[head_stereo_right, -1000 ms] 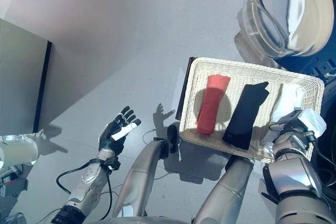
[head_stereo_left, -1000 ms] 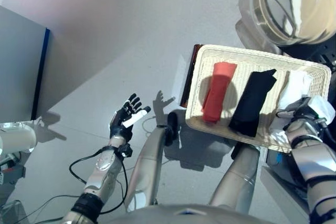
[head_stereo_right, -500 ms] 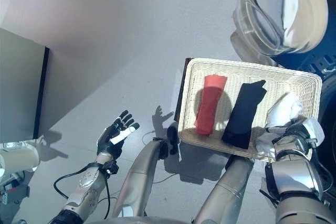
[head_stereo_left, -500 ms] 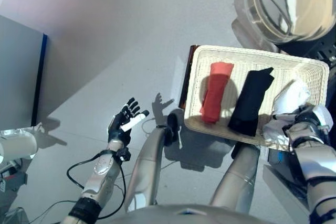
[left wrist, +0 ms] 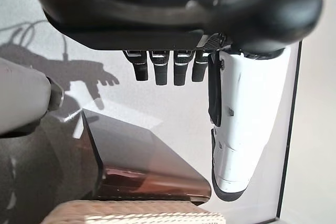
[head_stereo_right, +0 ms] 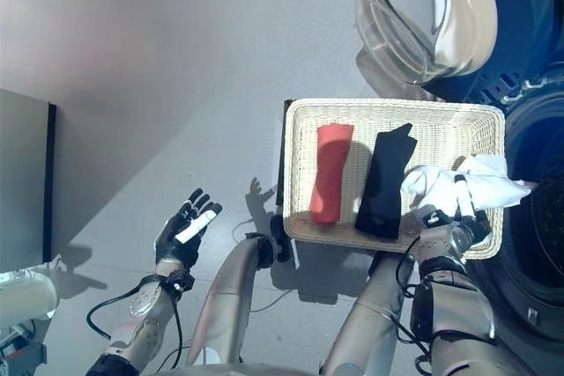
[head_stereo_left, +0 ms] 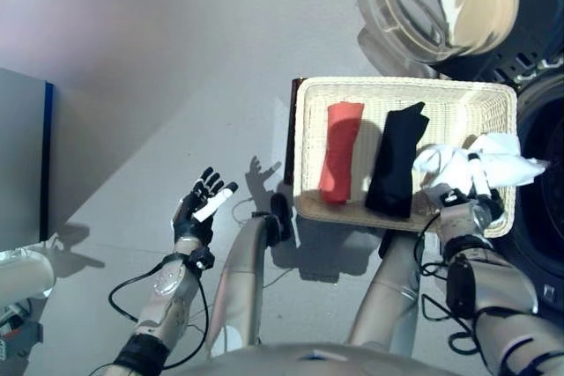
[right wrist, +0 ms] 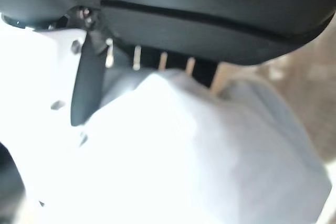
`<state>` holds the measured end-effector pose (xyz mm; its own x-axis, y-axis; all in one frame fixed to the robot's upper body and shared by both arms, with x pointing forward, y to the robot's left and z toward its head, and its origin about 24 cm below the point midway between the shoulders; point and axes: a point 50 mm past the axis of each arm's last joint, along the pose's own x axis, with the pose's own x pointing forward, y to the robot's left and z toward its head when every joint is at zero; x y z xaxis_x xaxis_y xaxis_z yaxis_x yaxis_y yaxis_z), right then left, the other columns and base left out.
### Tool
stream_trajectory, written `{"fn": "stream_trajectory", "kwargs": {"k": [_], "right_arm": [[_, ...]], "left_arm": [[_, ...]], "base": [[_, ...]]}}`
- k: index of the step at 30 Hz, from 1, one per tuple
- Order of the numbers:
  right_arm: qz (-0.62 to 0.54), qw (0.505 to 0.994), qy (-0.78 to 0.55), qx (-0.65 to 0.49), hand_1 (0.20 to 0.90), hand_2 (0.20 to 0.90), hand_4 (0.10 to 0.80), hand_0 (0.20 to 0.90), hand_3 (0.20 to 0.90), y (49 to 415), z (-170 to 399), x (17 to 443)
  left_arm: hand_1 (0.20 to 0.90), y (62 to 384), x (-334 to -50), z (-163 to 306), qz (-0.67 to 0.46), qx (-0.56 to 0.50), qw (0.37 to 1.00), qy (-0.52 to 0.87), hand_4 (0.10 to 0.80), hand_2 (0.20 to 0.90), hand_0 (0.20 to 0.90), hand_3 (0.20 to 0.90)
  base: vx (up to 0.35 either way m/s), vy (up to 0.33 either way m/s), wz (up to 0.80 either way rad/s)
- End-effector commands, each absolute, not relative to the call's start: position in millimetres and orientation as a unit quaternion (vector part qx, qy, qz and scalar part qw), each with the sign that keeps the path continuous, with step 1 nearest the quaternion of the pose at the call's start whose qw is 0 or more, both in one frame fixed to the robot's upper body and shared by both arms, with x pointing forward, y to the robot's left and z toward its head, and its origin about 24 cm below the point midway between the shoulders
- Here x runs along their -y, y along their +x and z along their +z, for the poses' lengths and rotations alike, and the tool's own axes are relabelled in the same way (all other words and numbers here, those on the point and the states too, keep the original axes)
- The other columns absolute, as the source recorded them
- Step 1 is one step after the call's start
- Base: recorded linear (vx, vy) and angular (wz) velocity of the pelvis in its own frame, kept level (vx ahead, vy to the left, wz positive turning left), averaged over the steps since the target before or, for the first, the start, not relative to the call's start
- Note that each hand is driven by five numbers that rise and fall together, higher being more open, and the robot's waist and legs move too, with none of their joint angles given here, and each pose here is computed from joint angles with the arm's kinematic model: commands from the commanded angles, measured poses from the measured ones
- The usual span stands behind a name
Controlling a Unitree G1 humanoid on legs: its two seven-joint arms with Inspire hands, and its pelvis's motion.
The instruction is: Pick up the clothes and place them into the washing machine
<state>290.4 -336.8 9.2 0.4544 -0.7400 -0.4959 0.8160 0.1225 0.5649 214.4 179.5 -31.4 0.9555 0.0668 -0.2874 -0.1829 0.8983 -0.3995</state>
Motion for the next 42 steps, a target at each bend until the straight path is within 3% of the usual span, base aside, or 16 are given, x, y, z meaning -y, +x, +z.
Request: {"fn": "stream_trajectory", "kwargs": {"k": [1, 11, 27, 34, 35, 36, 37, 42], "right_arm": [[-0.540, 0.675, 0.482, 0.141, 0.200, 0.200, 0.300, 0.200, 0.200, 287.5, 60.5, 372.6], [-0.529, 0.576, 0.555, 0.286, 0.200, 0.200, 0.300, 0.200, 0.200, 280.9, 103.6, 391.9], [-0.700, 0.418, 0.516, 0.263, 0.200, 0.200, 0.300, 0.200, 0.200, 187.7, 102.0, 473.7], [-0.703, 0.438, 0.484, 0.281, 0.200, 0.200, 0.300, 0.200, 0.200, 178.5, 128.3, 488.3], [-0.702, 0.453, 0.477, 0.274, 0.554, 0.554, 0.553, 0.554, 0.554, 181.7, 126.8, 486.7], [-0.697, 0.468, 0.472, 0.268, 0.859, 0.859, 0.771, 0.859, 0.859, 185.6, 124.5, 484.5], [-0.692, 0.475, 0.473, 0.268, 0.900, 0.900, 0.800, 0.900, 0.900, 190.2, 122.9, 481.4], [-0.671, 0.506, 0.476, 0.260, 0.900, 0.900, 0.800, 0.900, 0.900, 207.7, 115.6, 469.1]], "left_arm": [[0.900, 217.0, -200.8, -9.9, 0.107, -0.063, 0.964, -0.234, 0.800, 0.900, 0.900, 0.900], [0.900, 214.7, -198.0, -17.5, 0.115, -0.082, 0.960, -0.242, 0.800, 0.900, 0.900, 0.900], [0.900, 208.0, -204.1, -21.2, 0.111, -0.091, 0.964, -0.226, 0.800, 0.900, 0.900, 0.900], [0.900, 202.5, -204.1, -21.2, 0.101, -0.094, 0.966, -0.217, 0.800, 0.900, 0.900, 0.900], [0.900, 203.8, -204.7, -20.4, 0.102, -0.091, 0.967, -0.215, 0.800, 0.900, 0.900, 0.900], [0.900, 205.4, -204.9, -19.3, 0.102, -0.088, 0.967, -0.214, 0.800, 0.900, 0.900, 0.900], [0.900, 206.6, -204.3, -18.1, 0.102, -0.085, 0.967, -0.215, 0.800, 0.900, 0.900, 0.900], [0.900, 208.4, -206.4, -17.3, 0.112, -0.080, 0.965, -0.221, 0.800, 0.900, 0.900, 0.900]], "base": [[0.000, 0.000, 0.00], [0.008, 0.003, -0.03], [0.027, -0.004, -0.03], [0.008, 0.001, -0.01], [0.000, 0.000, 0.00], [0.000, 0.000, 0.00], [0.004, -0.009, -0.03], [0.000, 0.000, 0.00]]}}
